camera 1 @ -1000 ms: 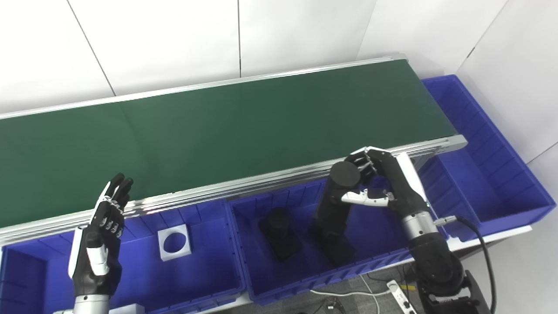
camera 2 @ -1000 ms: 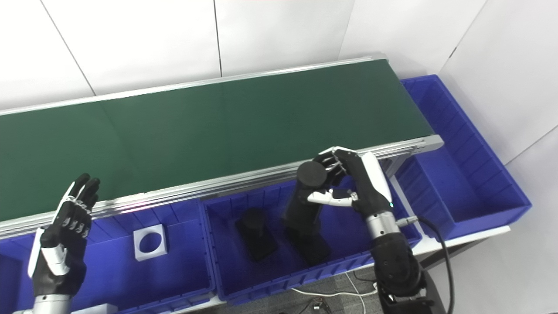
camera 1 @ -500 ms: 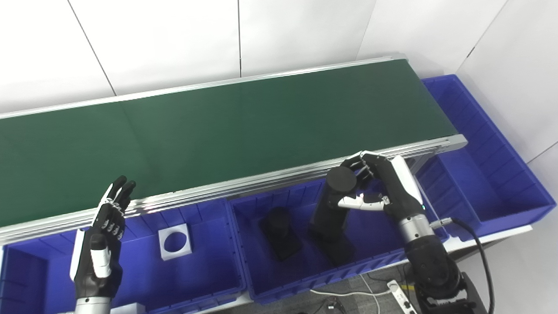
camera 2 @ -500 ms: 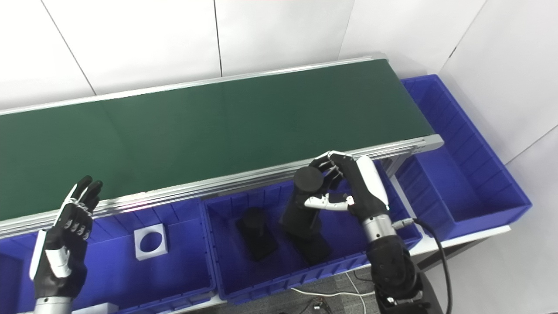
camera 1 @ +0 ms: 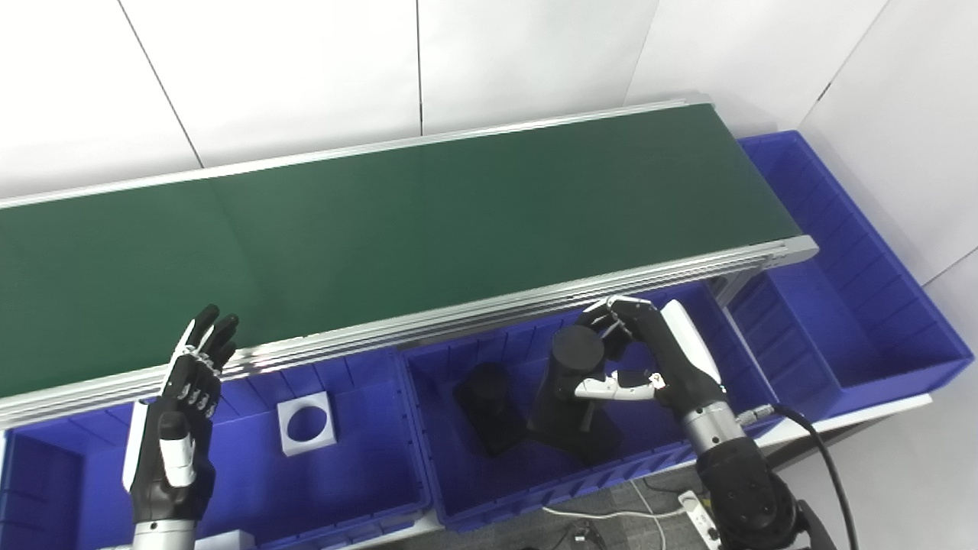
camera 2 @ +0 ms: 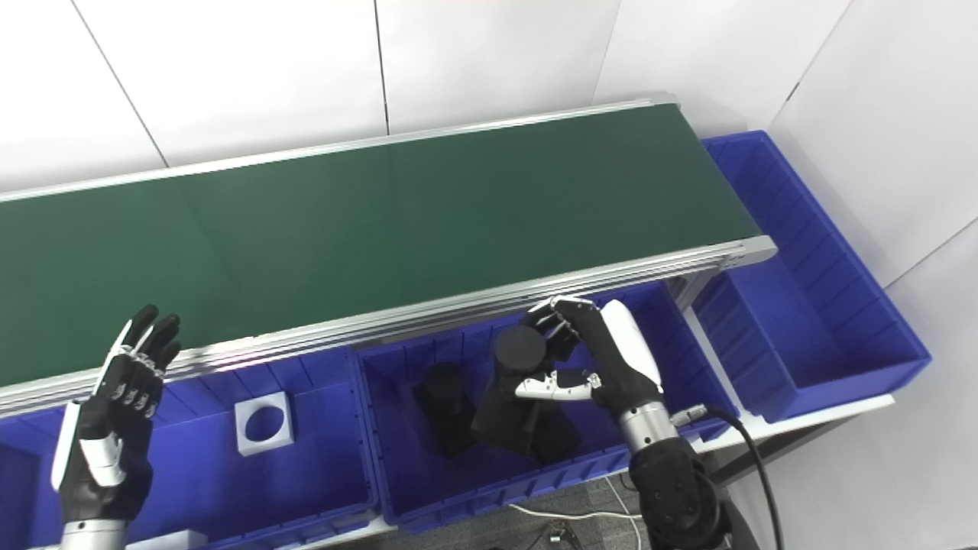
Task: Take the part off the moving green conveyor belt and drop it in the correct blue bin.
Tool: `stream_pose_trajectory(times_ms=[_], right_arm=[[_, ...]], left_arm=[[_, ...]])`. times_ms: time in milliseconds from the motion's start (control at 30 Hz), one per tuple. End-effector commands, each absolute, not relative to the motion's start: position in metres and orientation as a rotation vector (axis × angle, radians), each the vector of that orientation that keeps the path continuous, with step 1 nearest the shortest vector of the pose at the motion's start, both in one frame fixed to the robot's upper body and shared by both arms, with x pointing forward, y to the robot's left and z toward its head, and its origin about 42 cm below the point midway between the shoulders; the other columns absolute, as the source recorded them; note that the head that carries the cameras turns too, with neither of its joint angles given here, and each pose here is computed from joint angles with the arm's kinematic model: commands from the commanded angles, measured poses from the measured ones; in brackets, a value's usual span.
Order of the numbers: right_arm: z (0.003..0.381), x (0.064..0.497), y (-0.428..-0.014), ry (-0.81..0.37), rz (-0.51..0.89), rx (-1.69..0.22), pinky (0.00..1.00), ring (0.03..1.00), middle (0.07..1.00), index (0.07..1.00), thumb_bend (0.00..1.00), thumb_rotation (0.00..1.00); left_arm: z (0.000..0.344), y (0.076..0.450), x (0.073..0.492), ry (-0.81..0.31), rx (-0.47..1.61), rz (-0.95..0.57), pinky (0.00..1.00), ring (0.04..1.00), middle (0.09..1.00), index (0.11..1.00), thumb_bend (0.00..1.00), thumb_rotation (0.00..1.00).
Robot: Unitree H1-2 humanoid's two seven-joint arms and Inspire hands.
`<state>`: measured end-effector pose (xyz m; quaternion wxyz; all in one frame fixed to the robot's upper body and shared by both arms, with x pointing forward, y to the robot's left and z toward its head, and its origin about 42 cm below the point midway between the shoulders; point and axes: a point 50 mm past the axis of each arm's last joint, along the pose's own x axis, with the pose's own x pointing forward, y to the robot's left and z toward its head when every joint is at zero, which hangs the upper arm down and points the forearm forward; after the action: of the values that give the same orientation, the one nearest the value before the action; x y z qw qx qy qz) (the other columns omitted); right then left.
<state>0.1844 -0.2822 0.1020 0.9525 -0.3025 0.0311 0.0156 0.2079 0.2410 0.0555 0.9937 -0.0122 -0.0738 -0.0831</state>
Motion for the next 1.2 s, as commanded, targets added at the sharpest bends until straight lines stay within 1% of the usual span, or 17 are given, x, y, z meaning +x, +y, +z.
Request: stream_pose_trajectory(times_ms=[0,233,467,567,767,1000,1167], right_arm=[[0.112,0.189,-0.283,-0.022,0.030,-0.632,0.36,0.406,0.492,0.527,0.52,0.00],[0.110,0.189,-0.284,-0.048,0.016,-0.623,0.37,0.410,0.499,0.524,0.52,0.00],[0.108,0.192,-0.285,-0.040,0.030,-0.624,0.38,0.414,0.501,0.520,0.52,0.00],[0.106,0.197,-0.283,-0.035,0.057,-0.671,0.37,0.410,0.499,0.524,0.52,0.00],[0.104,0.208,-0.271,-0.066,0.128,-0.762,0.34,0.389,0.494,0.532,0.51,0.00],[0.098,0.214,-0.267,-0.067,0.162,-0.793,0.33,0.385,0.491,0.534,0.51,0.00],[0.092,0.217,-0.267,-0.041,0.167,-0.812,0.31,0.372,0.472,0.541,0.51,0.00]], left_arm=[[0.067,0.238,0.214,-0.227,-0.015,-0.177,0.94,0.937,0.897,0.925,0.83,1.00],[0.068,0.237,0.213,-0.226,-0.012,-0.176,0.94,0.937,0.898,0.930,0.82,1.00],[0.069,0.235,0.211,-0.220,-0.017,-0.170,0.94,0.934,0.892,0.923,0.84,1.00],[0.069,0.234,0.211,-0.223,-0.012,-0.171,0.94,0.933,0.890,0.920,0.84,1.00],[0.070,0.234,0.211,-0.232,-0.016,-0.167,0.95,0.937,0.893,0.923,0.82,1.00],[0.072,0.235,0.210,-0.232,-0.016,-0.162,0.96,0.941,0.891,0.921,0.83,1.00],[0.073,0.236,0.211,-0.236,-0.023,-0.161,0.97,0.945,0.894,0.924,0.84,1.00]])
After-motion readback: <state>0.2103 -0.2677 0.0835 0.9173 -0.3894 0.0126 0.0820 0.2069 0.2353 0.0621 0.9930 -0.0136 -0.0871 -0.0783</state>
